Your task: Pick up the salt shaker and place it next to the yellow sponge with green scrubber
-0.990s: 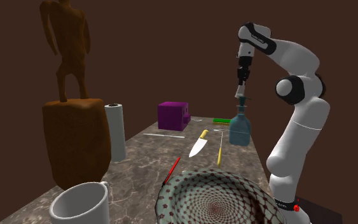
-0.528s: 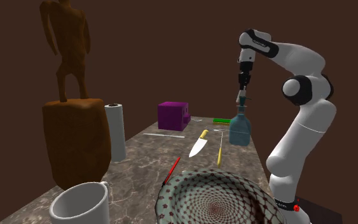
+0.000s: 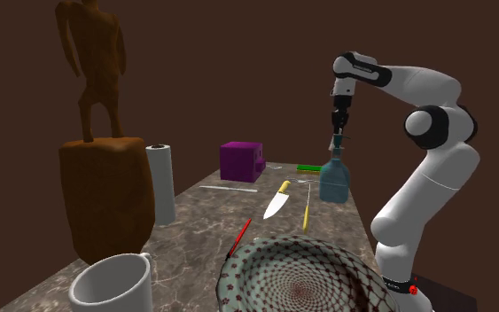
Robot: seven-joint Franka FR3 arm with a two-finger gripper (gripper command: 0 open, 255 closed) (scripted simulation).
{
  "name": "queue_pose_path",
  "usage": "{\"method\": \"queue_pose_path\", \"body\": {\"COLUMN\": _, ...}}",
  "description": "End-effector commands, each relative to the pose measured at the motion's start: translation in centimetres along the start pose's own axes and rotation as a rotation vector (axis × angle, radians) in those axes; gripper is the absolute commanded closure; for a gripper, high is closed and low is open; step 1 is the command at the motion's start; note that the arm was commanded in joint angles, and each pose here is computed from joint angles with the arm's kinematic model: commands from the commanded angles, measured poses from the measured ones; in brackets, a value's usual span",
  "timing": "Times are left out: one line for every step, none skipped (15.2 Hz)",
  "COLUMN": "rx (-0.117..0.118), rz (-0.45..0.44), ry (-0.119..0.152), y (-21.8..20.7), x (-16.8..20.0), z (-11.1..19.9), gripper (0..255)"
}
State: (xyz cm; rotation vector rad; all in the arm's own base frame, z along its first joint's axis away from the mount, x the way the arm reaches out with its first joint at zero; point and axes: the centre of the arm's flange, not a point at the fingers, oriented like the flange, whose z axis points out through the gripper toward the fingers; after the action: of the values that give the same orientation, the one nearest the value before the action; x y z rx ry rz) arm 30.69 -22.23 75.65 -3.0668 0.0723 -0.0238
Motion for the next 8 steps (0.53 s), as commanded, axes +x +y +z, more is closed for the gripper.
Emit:
{"method": "queue_pose_path", "body": {"rx": 0.000, "rz": 0.000, "ry": 0.000, "y": 0.1, "x": 0.0, "z": 1.1, "gripper": 255}}
{"method": "queue_pose_path", "body": {"rx": 0.000, "rz": 0.000, "ry": 0.000, "y": 0.1, "x": 0.0, "z": 1.6, "gripper": 255}}
{"method": "queue_pose_path", "body": {"rx": 0.000, "rz": 0.000, "ry": 0.000, "y": 0.1, "x": 0.0, "z": 2.2, "gripper": 255}}
{"method": "queue_pose_path", "body": {"rx": 0.000, "rz": 0.000, "ry": 0.000, "y": 0.2, "x": 0.0, "z": 2.7, "gripper": 255}}
{"method": "queue_pose_path", "body": {"rx": 0.000, "rz": 0.000, "ry": 0.000, "y": 0.2, "x": 0.0, "z": 3.2, "gripper": 255}}
{"method": "queue_pose_path", "body": {"rx": 0.000, "rz": 0.000, "ry": 0.000, "y": 0.2, "x": 0.0, "z": 3.8, "gripper": 255}}
{"method": "queue_pose_path", "body": {"rx": 0.000, "rz": 0.000, "ry": 0.000, "y": 0.3, "x": 0.0, "z": 4.3, "gripper": 255}}
{"method": "queue_pose_path", "body": {"rx": 0.000, "rz": 0.000, "ry": 0.000, "y": 0.3, "x": 0.0, "z": 4.8, "gripper": 255}}
